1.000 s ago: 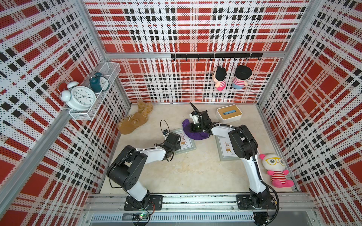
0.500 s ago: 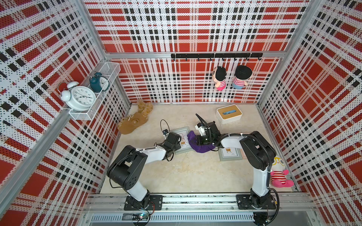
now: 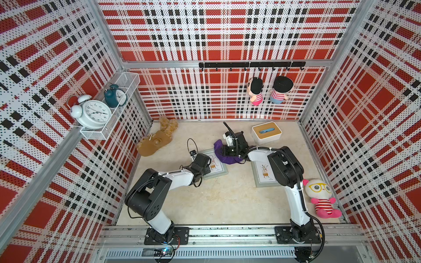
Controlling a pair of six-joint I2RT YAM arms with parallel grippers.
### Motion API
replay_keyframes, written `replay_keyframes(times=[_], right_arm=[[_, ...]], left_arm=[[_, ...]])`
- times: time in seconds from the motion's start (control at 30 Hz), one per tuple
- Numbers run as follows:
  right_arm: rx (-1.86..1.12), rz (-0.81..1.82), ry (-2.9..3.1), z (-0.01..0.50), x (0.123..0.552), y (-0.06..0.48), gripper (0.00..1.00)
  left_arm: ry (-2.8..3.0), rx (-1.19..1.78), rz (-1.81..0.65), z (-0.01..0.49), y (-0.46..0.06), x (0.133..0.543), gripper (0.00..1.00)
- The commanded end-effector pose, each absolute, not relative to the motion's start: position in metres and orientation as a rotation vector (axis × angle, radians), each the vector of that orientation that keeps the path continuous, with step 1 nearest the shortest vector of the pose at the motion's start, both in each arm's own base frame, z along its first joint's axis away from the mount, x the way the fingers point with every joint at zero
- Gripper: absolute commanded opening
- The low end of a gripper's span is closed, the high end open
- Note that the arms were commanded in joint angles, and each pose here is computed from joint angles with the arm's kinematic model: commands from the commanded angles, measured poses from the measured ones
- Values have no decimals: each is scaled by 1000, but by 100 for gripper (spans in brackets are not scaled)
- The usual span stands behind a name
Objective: Wipe the picture frame with a cloth
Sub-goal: Wipe the dirt from the picture frame.
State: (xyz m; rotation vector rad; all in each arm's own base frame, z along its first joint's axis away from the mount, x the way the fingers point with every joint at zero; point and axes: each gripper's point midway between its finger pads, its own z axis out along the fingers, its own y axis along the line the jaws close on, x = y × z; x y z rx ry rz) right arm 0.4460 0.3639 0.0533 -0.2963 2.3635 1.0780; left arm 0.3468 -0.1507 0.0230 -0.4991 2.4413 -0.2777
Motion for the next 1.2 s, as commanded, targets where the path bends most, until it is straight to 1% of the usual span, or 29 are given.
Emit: replay_keyframes(times=[0.0,0.07,0.13,0.23,0.33,0.5,0.63,0.8,0.87,1.0,1.13,1.17], right_arm=[[-268,939,2608,3,381,324,0],[-298,953,2600,15,357,315,0],[-299,941,2576,35,345,306,0],[-299,925,2530,68,343,302,0],[-368,903,2487,86,341,312,0],[-465,871,2497,81,325,342,0],[-459,856,2494,80,318,350,0],[-346,728,2498,87,323,330,0],[-336,698,2490,92,325,326,0],[-354,713,2496,99,321,338,0],[-388,707,2504,103,312,363,0],[-376,701,2513,103,312,368,0]], left_arm=[[2696,-546,-138,-38,-132,288,19],[2685,-575,-173,-37,-133,287,19],[2669,-600,-205,-35,-135,288,19],[2645,-617,-251,-28,-140,291,19],[2614,-619,-334,-18,-149,297,21],[2555,-601,-517,8,-170,309,29],[2513,-587,-619,25,-180,317,36],[2463,-625,-653,36,-158,325,47],[2434,-624,-716,43,-150,328,52],[2385,-564,-890,56,-149,335,52],[2382,-501,-935,57,-150,340,48],[2372,-529,-913,55,-138,346,47]])
